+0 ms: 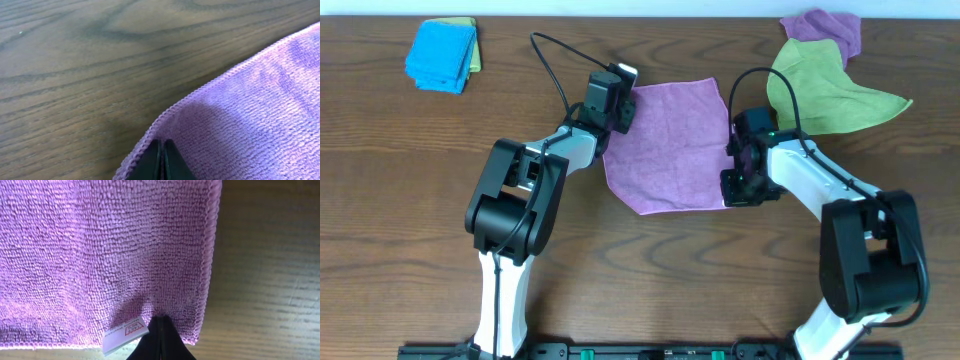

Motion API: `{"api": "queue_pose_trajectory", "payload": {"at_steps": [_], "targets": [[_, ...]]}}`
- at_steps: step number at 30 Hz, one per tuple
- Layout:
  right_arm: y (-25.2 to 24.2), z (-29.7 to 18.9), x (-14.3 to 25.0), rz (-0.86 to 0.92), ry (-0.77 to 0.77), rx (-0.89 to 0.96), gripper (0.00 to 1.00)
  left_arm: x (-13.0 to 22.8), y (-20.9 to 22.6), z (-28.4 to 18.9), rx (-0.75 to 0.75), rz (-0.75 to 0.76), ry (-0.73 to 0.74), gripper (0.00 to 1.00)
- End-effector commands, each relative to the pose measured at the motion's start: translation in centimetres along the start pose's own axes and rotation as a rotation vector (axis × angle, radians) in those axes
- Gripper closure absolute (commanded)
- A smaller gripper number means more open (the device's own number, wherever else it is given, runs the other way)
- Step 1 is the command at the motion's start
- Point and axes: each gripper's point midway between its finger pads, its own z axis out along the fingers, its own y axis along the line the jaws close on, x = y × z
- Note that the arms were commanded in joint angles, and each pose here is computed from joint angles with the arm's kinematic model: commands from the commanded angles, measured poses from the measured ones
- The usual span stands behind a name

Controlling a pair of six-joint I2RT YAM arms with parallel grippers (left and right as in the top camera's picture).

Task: Fold the cloth

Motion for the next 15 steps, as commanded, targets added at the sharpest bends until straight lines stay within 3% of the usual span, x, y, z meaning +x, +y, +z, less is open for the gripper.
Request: {"api": "queue_pose_trajectory", "payload": {"at_steps": [1,8,15], "targets": [[0.1,-1.1,0.1,0.02,-0.023,-0.023,0.99,0.6,0.2,0.7,-0.049,0.023,0.011,0.94],[0.4,-4.4,-1.1,0.003,-0.139,-0.04,0.99,-0.3,-0.3,0.5,-0.069,0.033,-0.006,0.94],[0.7,-8.8,-2.7,-0.017,-0.304,-0.058,0.99,-4.8,0.1,-2.2,-0.076,0.027,-0.085,0.95]]}}
